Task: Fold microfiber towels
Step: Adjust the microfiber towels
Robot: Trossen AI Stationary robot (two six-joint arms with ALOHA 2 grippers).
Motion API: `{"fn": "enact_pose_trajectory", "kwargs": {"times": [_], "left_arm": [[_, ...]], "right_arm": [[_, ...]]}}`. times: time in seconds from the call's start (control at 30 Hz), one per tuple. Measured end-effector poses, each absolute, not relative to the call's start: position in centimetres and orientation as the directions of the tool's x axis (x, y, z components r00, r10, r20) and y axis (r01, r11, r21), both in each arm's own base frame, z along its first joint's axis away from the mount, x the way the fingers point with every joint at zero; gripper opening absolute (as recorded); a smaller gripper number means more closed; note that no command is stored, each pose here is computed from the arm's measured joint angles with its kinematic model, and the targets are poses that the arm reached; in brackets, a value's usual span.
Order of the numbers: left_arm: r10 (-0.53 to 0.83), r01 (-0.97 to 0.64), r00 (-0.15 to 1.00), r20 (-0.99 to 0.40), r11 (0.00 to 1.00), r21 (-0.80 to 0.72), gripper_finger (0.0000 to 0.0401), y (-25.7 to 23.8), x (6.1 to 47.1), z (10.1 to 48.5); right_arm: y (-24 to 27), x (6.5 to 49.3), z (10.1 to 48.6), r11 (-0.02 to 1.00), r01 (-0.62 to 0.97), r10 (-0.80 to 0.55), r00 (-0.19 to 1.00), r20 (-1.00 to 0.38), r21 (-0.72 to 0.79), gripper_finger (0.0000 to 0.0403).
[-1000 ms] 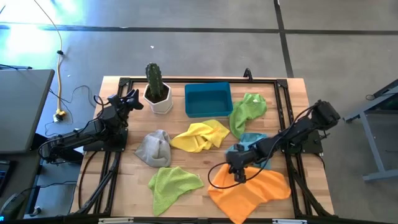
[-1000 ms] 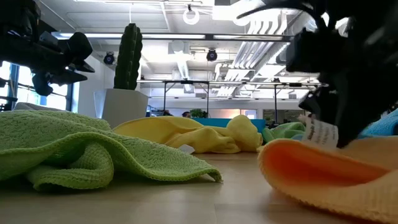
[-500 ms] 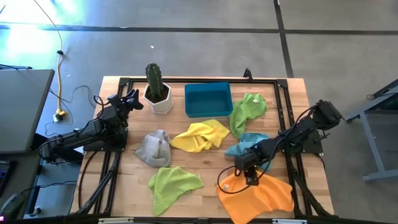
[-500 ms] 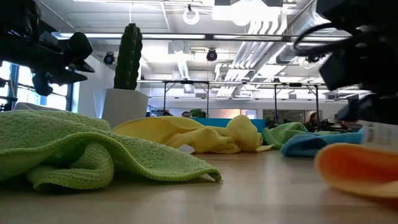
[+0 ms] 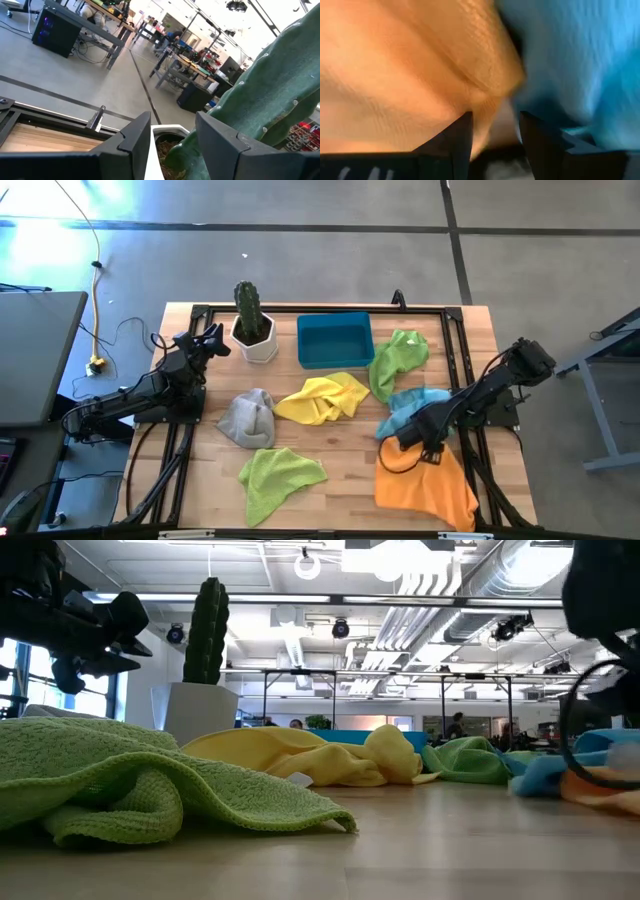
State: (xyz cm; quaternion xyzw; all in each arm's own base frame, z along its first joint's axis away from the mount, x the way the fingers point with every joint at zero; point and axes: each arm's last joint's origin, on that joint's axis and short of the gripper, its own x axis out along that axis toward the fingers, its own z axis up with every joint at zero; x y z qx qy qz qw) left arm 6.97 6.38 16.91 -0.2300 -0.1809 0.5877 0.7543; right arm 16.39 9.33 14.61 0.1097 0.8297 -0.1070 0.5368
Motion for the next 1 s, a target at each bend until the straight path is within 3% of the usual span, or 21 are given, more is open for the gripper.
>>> {"fn": "enact_pose_trajectory", "kwargs": {"times": [0.17, 0.37, 0.5, 0.63, 0.8, 0.87, 1.0], "left_arm": [[0.97, -0.804, 0.244, 0.003, 0.203, -0.559, 0.0147, 6.4, 7.0, 16.9], [0.97, -0.804, 0.244, 0.003, 0.203, -0.559, 0.0147, 6.4, 7.0, 16.9], [0.97, -0.804, 0.244, 0.003, 0.204, -0.559, 0.0147, 6.4, 7.0, 16.9], [0.97, -0.803, 0.244, 0.003, 0.204, -0.56, 0.0147, 6.4, 7.0, 16.9], [0.97, -0.803, 0.244, 0.003, 0.204, -0.56, 0.0147, 6.4, 7.0, 16.9], [0.97, -0.803, 0.244, 0.003, 0.204, -0.56, 0.0147, 6.4, 7.0, 16.9], [0.97, -0.804, 0.244, 0.002, 0.204, -0.559, 0.0147, 6.4, 7.0, 16.9]], "right_arm": [[8.6, 14.7, 15.5, 0.93, 0.31, 0.021, -0.58, -0.814, -0.196, 0.0153], [9.1, 15.9, 17.4, 0.937, 0.289, -0.009, -0.542, -0.84, -0.197, 0.014], [9.6, 17.9, 19.2, 0.947, 0.243, -0.103, -0.392, -0.914, -0.211, 0.0135], [9.7, 20.2, 20.8, 0.926, 0.233, -0.271, -0.131, -0.953, -0.296, 0.0133], [8.5, 23.0, 21.3, 0.836, 0.393, -0.477, 0.174, -0.861, -0.384, 0.0133], [7.1, 24.0, 21.1, 0.776, 0.52, -0.522, 0.214, -0.826, -0.356, 0.0133], [3.6, 24.9, 20.0, 0.643, 0.725, -0.517, 0.173, -0.838, -0.247, 0.0133]]}}
